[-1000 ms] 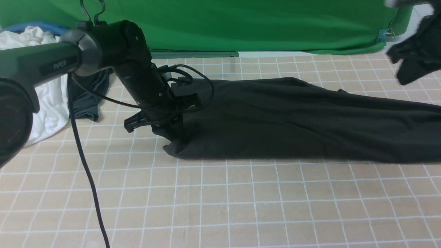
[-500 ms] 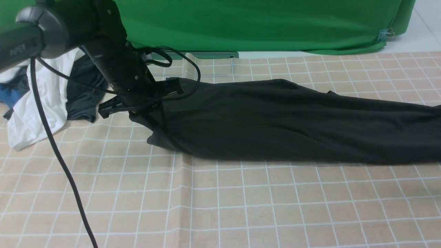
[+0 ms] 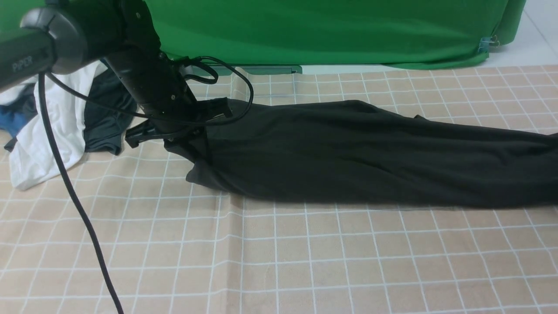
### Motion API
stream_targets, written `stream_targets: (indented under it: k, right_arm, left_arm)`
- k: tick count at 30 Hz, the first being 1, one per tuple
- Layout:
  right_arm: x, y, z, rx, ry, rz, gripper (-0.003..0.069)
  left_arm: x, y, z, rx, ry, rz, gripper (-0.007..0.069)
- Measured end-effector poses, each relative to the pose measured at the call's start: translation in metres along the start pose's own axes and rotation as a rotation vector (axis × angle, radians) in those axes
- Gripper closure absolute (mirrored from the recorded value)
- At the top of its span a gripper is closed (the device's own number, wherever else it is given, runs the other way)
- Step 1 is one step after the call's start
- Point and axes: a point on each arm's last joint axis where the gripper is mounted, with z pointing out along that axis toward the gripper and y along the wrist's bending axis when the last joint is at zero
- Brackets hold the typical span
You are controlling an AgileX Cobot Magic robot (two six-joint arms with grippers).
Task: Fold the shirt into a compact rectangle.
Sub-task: 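Pull the folded dark garment lengthwise by its ends to straighten it flat on the table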
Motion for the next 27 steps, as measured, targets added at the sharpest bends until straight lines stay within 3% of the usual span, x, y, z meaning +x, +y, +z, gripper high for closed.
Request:
stream_targets:
  k: [15,20,24,25,26,27]
  right_arm:
    - [-0.005,-0.002,0.031,0.032,0.051,-0.01,0.003]
    - [-0.005,-0.002,0.032,0.031,0.051,-0.012,0.0069]
    - [-0.007,-0.001,0.033,0.022,0.035,-0.012,0.0236]
    - [-0.007,0.0,0.033,0.004,0.035,-0.001,0.0354]
    - [-0.007,0.001,0.033,-0.004,0.037,-0.007,0.0387]
    - [-0.006,0.003,0.033,-0.022,0.042,-0.006,0.0475]
  left_arm:
    - [0.0,0.0,0.0,0.001,0.001,0.016,0.0606]
    - [0.0,0.0,0.0,0.002,0.0,0.016,0.0606]
    - [0.0,0.0,0.0,0.002,0.0,0.017,0.0606]
    - [0.0,0.0,0.0,0.002,-0.005,0.017,0.0606]
    - [-0.001,0.0,0.0,0.003,-0.011,0.017,0.0606]
    - [-0.002,-0.001,0.0,0.006,-0.024,0.017,0.0606]
